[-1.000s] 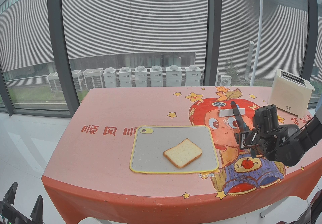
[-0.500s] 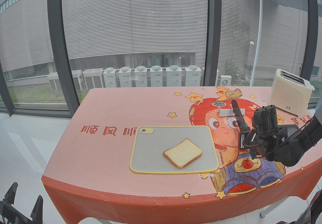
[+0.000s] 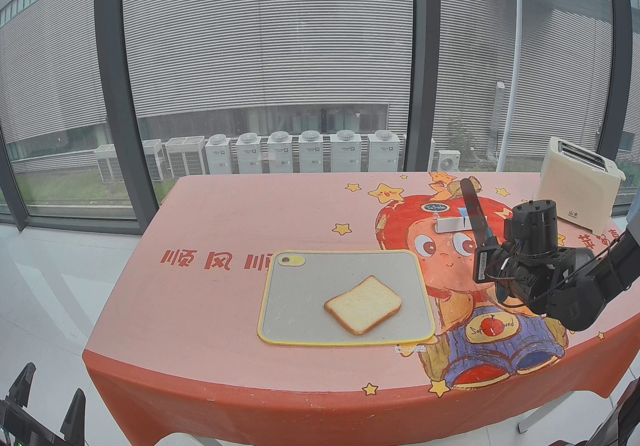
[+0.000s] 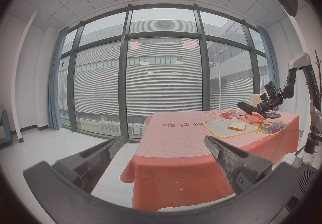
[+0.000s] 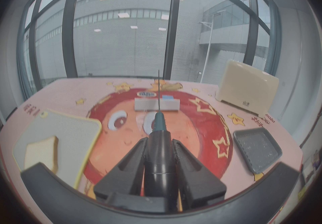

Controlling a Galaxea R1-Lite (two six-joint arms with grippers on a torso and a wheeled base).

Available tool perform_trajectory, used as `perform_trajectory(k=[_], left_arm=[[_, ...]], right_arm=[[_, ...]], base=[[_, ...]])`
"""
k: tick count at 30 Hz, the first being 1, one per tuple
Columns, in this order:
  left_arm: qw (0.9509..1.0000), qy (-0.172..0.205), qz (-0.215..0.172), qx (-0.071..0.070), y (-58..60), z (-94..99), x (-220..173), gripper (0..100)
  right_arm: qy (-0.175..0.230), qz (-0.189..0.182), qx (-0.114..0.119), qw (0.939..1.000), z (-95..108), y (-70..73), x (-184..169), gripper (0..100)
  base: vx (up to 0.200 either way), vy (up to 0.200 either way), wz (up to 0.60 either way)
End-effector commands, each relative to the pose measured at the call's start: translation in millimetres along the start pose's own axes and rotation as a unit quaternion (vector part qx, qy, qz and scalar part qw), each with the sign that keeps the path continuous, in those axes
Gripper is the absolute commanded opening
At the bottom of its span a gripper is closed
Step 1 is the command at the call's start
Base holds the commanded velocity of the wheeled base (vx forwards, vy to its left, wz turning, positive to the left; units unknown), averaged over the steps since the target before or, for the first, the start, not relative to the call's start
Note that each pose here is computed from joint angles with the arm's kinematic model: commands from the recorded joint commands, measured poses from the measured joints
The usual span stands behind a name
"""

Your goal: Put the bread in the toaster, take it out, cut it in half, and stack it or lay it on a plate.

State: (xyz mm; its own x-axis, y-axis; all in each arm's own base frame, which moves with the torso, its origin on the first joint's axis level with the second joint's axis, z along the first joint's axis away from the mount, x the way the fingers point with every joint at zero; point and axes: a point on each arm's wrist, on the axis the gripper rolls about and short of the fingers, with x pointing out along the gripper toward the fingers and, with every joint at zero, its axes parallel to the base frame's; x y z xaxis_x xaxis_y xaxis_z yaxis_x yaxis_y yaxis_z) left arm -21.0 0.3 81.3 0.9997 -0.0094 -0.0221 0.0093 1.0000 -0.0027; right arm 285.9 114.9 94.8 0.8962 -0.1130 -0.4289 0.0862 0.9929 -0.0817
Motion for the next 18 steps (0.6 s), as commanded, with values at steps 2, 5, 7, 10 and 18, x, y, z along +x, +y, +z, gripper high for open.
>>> perform_trajectory(k=[2,5,7,10,18], left_arm=[[1.0000,0.009,0.000,0.000,0.0,-4.9,1.3,100],[1.0000,0.009,0.000,0.000,0.0,-4.9,1.3,100],[1.0000,0.009,0.000,0.000,0.0,-4.9,1.3,100],[1.0000,0.009,0.000,0.000,0.0,-4.9,1.3,100],[1.0000,0.009,0.001,0.000,0.0,-4.9,1.3,100]], right_arm=[[-0.002,-0.001,0.000,1.0000,0.5,-2.1,-0.9,0],[-0.006,0.001,0.001,1.0000,2.4,-1.7,-3.8,0],[-0.008,0.002,0.001,1.0000,3.4,-2.2,-6.1,0],[-0.012,0.004,0.003,0.9999,6.0,-3.1,-9.6,0],[-0.038,0.013,0.009,0.9992,18.1,-6.8,-26.9,0]], base=[[0.000,0.000,0.00],[0.000,0.000,0.00],[0.000,0.000,0.00],[0.000,0.000,0.00],[0.000,0.000,0.00]])
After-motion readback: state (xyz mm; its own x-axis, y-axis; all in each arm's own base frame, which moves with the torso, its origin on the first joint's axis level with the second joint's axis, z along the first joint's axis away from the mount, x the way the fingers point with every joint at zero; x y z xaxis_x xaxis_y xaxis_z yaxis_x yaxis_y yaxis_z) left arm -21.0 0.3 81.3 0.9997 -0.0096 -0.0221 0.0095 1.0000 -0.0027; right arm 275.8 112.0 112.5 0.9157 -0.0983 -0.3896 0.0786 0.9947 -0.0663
